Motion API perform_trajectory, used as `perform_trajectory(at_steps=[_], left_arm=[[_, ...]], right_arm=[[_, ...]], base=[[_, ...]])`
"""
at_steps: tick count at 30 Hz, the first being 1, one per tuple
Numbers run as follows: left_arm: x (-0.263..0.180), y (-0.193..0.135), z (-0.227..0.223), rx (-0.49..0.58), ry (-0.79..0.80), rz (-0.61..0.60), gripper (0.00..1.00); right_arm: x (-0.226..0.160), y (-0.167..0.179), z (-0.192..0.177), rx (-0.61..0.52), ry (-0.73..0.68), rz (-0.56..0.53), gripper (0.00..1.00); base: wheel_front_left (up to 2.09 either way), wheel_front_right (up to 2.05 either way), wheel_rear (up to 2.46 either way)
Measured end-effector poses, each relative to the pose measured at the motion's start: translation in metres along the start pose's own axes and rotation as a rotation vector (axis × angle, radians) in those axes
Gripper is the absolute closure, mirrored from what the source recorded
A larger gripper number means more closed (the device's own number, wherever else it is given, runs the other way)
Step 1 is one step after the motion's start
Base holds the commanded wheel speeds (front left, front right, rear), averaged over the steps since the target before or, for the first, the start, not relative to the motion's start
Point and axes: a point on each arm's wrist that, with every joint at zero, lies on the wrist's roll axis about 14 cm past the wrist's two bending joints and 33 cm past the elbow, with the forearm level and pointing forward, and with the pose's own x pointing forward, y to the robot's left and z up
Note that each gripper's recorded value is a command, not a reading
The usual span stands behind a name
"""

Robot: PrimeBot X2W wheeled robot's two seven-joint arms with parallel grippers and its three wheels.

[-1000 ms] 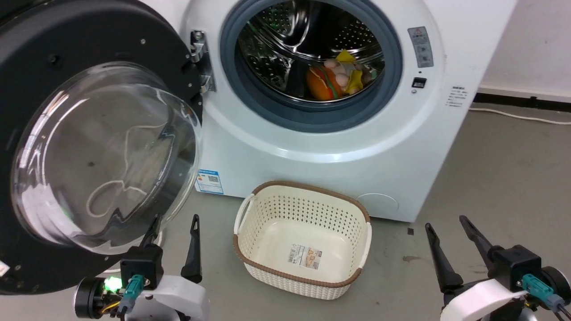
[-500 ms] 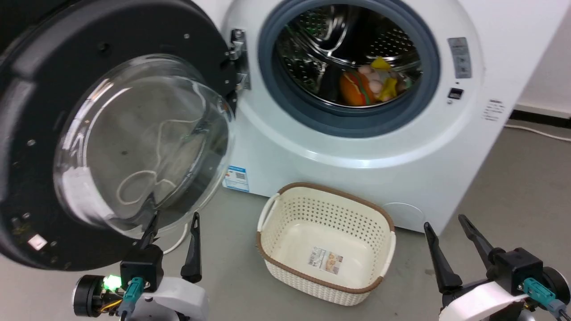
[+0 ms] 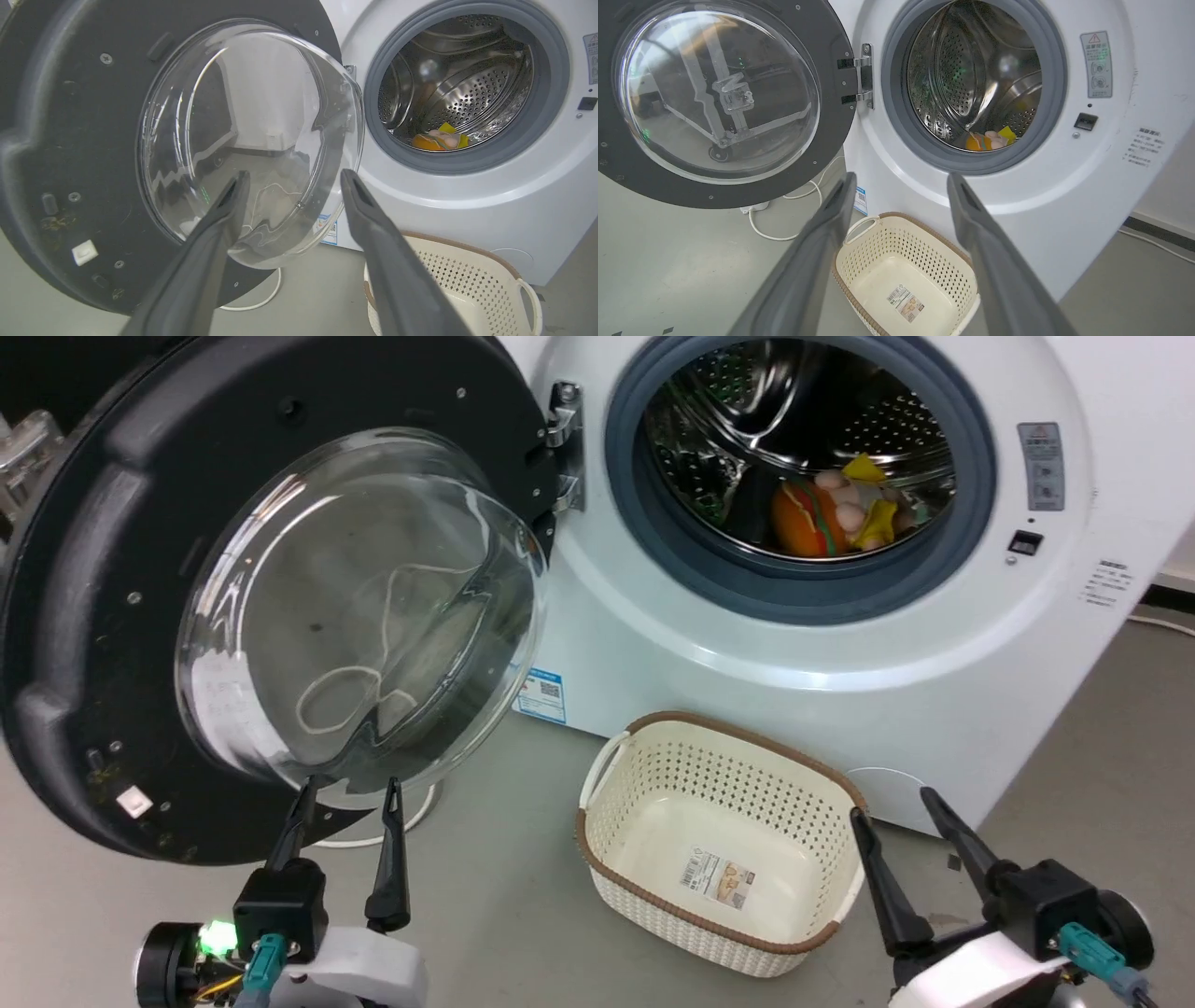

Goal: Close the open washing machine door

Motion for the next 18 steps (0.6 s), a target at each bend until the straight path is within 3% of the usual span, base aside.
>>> perform_trajectory(at_steps=[18], left_arm=[[-0.021, 0.029, 0.006, 0.026, -0.031, 0.101, 0.0]], right_arm=[[0.017, 0.042, 0.0, 0.004, -0.021, 0.132, 0.0]], base=[[0.0, 0.0, 0.0]])
